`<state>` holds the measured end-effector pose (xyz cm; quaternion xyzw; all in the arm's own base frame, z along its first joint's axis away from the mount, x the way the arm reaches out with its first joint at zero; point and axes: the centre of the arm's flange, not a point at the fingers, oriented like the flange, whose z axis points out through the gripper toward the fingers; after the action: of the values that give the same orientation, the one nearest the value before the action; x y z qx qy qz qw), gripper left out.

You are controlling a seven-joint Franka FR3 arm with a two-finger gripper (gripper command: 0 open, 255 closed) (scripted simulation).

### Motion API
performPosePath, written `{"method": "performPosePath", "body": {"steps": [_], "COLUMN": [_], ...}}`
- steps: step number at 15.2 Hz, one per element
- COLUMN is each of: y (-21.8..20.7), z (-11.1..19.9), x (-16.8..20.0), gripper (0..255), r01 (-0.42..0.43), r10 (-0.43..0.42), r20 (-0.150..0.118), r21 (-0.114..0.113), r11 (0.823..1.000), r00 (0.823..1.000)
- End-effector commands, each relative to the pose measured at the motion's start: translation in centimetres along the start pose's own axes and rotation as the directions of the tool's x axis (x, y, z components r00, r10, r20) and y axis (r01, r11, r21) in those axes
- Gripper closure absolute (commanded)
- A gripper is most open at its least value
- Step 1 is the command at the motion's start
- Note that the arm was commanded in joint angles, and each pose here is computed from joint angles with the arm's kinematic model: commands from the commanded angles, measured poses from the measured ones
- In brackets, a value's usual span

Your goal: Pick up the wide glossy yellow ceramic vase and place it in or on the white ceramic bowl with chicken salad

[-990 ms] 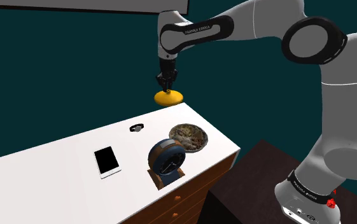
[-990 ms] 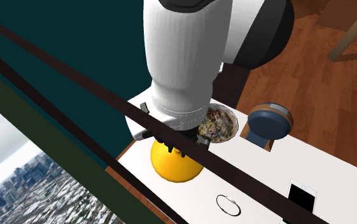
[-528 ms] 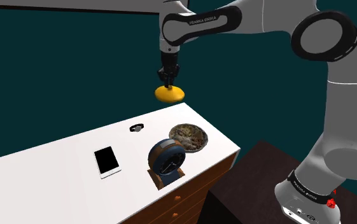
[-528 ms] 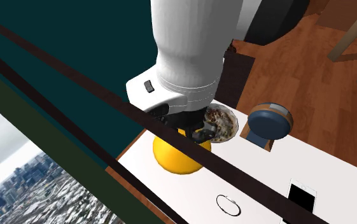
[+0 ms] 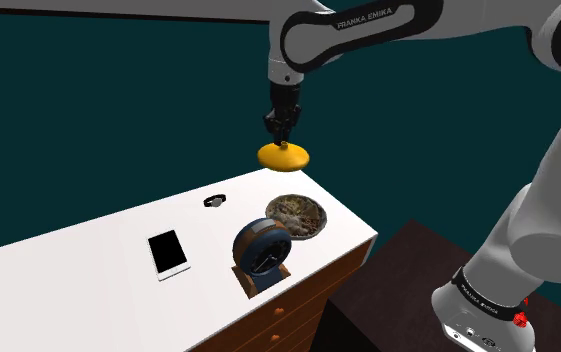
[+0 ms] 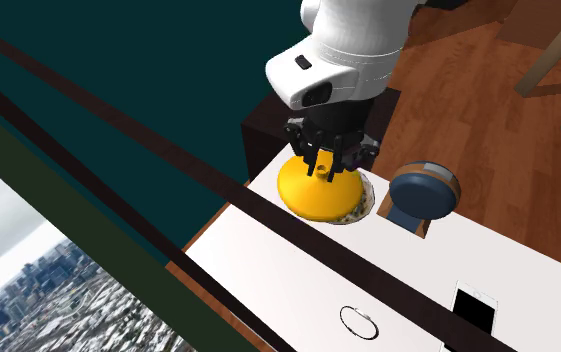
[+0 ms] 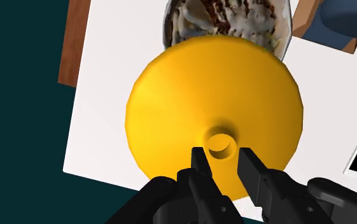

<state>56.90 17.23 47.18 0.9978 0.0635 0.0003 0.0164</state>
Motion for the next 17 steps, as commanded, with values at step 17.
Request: {"method": "performPosePath", "body": {"steps": [17], "y": [-3.8], "z": [2.9], "x": [-10.2], "gripper": [255], "r01": [0.000], "r10": [0.000], "r20": [0.000], "r21": [-0.001], "r11": [1.000], "r00": [1.000]}}
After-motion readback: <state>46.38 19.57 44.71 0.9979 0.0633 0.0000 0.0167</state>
